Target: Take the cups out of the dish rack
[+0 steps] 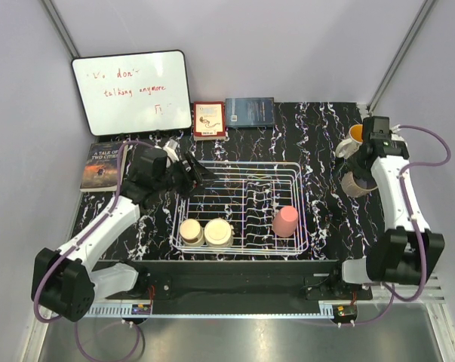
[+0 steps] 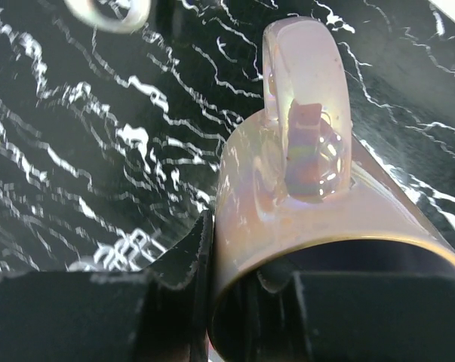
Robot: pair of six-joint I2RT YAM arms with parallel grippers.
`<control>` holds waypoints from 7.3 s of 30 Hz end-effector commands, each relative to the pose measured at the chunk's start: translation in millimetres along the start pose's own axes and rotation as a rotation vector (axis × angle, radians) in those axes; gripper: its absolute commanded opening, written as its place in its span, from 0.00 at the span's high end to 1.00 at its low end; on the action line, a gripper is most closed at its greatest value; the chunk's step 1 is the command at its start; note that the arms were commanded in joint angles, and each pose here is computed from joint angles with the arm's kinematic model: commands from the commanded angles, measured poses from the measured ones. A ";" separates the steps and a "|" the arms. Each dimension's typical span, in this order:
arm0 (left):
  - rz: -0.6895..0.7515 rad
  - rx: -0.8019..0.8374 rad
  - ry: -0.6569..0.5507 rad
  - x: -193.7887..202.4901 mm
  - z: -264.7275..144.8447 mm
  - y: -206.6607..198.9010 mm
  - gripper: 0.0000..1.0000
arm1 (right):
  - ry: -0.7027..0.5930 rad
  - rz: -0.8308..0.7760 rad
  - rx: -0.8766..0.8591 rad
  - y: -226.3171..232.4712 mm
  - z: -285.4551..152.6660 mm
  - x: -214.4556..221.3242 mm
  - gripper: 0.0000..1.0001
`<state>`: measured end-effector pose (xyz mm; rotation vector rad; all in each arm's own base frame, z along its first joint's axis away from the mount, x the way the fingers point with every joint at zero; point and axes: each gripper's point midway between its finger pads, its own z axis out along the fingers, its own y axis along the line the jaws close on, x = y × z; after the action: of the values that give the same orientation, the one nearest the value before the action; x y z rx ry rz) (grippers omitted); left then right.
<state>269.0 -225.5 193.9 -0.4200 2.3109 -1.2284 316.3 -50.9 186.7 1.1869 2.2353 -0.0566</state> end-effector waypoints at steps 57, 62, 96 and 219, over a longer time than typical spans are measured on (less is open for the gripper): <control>-0.048 -0.159 -0.058 14.7 -17.4 47.6 0.26 | -0.030 0.112 0.094 43.7 143.9 -68.6 0.83; -0.023 -0.155 -0.068 12.2 -18.7 44.5 0.26 | -0.077 0.113 0.053 49.4 120.7 -82.6 0.66; 0.323 -0.396 -0.079 29.5 -43.6 49.1 0.20 | -0.085 -0.498 -0.402 27.0 -87.5 120.1 0.07; 0.259 0.797 -0.102 39.7 -47.5 -210.5 0.24 | 0.655 -0.215 -1.667 168.2 -280.3 196.0 1.00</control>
<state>232.9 -317.1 342.8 -0.0242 1.6893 -1.7086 237.9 274.9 328.1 0.0890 1.8641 1.8566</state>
